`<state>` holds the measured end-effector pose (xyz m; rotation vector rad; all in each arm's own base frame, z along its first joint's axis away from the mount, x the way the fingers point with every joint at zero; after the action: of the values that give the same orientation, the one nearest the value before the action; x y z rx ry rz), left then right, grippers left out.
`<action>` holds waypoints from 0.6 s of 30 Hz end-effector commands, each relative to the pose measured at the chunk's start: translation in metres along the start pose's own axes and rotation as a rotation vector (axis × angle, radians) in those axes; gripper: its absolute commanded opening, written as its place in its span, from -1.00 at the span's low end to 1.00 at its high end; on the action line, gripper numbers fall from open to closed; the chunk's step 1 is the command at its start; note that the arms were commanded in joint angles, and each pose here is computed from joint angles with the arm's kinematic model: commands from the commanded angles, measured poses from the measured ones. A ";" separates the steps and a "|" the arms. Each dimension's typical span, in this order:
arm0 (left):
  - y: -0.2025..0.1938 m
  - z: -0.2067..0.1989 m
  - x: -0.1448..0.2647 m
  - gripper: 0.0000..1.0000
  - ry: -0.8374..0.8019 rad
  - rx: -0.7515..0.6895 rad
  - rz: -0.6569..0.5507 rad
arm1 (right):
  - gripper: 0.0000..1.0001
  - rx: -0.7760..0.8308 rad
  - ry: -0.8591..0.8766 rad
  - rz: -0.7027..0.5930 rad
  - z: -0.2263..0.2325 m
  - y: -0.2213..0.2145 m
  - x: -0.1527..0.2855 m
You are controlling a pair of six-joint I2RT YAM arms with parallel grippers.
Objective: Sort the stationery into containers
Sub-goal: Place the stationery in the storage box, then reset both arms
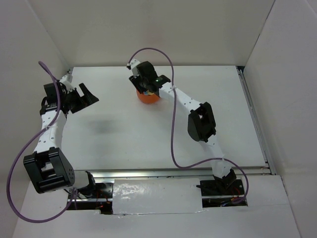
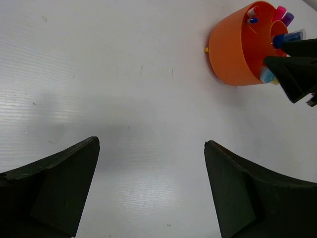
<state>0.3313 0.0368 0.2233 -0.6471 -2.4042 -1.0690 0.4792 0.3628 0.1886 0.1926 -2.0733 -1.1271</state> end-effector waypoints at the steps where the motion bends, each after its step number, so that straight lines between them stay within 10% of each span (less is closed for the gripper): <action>1: 0.020 -0.021 0.018 0.99 -0.017 -0.144 -0.077 | 0.06 -0.038 -0.027 -0.224 -0.021 0.085 0.086; 7: 0.007 -0.028 0.014 0.99 0.027 -0.325 -0.006 | 0.43 -0.117 -0.078 -0.297 -0.060 0.097 0.182; 18: -0.003 -0.002 0.013 0.99 0.147 -0.402 -0.002 | 0.84 -0.382 -0.287 -0.062 -0.156 -0.065 0.285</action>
<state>0.3229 0.0298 0.2243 -0.7164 -2.1206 -1.4658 0.3914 0.1136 0.3809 0.0364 -2.1519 -1.6615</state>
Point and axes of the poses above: each gripper's point midway between its finger pads, its own x axis back along the fingers, its own z axis along the line the jaws close on, y = z × x, the point moved 5 cm from there along x, back along the fingers, and after that the axes turned 9 degrees about x, right-handed, at the moved point
